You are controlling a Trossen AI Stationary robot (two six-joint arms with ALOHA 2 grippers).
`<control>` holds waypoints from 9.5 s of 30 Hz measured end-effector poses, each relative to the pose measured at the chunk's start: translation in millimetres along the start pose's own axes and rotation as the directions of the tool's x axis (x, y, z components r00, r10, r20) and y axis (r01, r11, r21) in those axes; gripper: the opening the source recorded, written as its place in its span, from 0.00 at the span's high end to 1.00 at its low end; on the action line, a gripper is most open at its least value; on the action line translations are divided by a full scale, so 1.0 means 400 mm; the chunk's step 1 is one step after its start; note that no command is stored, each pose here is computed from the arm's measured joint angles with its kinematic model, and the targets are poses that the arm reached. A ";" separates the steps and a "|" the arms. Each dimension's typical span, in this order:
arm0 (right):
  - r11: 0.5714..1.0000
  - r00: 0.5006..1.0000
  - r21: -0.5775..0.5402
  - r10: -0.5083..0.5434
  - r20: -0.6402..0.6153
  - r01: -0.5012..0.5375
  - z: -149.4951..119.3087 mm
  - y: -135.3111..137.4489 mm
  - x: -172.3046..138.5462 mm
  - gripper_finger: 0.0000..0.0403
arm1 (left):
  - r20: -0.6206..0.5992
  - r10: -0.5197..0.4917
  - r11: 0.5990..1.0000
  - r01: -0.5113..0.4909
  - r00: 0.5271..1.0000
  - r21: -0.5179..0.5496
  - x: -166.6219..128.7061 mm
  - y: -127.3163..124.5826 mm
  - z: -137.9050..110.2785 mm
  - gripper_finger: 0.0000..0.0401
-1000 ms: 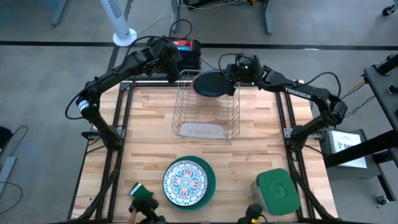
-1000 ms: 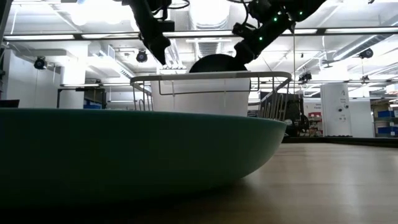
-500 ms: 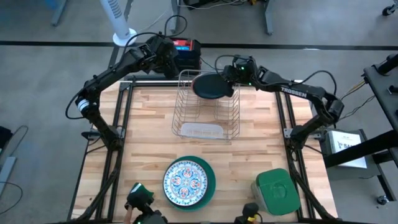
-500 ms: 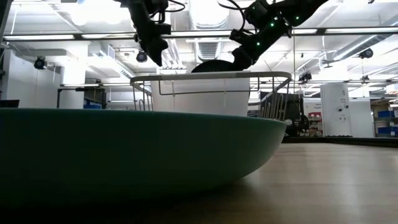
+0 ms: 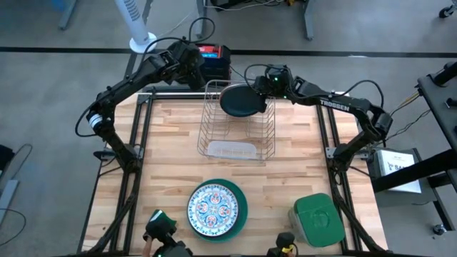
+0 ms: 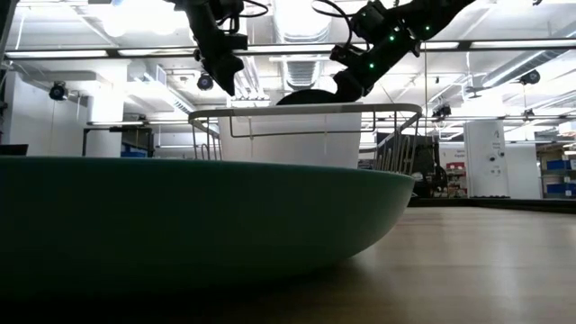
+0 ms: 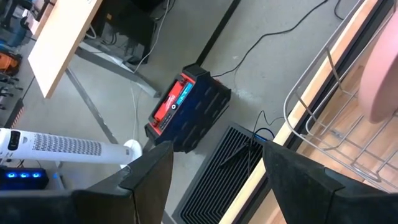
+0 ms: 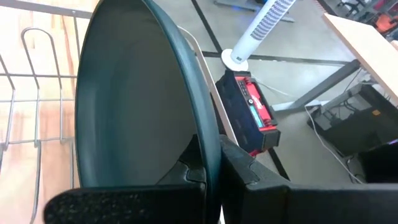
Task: Sort dishes
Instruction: Put the dark green plate in the dishwasher rack
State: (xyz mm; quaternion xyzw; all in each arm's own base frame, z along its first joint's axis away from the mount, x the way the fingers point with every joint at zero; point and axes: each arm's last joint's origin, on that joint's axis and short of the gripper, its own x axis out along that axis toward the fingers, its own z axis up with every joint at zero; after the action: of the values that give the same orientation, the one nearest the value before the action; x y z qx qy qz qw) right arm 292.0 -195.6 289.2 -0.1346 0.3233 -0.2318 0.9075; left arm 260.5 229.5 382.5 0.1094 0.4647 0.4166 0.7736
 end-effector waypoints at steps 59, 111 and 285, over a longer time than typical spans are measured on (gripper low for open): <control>0.996 0.995 0.027 0.080 -0.051 -0.079 -0.025 0.024 0.036 0.68 | -0.001 -0.057 0.998 0.057 0.998 -0.036 0.001 -0.007 -0.003 0.41; 0.986 0.986 0.053 -0.160 0.048 0.157 0.004 -0.116 -0.233 0.99 | -0.041 -0.300 0.944 0.302 0.953 0.135 0.060 -0.029 -0.059 0.41; 0.971 0.968 -0.078 -0.233 -0.092 0.226 0.057 0.028 -0.254 0.61 | 0.002 -0.540 0.840 0.539 0.842 0.061 0.176 0.084 -0.211 0.42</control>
State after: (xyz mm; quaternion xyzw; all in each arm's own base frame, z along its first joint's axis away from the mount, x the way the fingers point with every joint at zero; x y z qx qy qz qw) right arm 240.9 -132.4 355.2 -0.1898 0.3585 -0.3309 0.8520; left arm 189.2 284.8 311.1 0.0005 0.4810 0.1677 0.8605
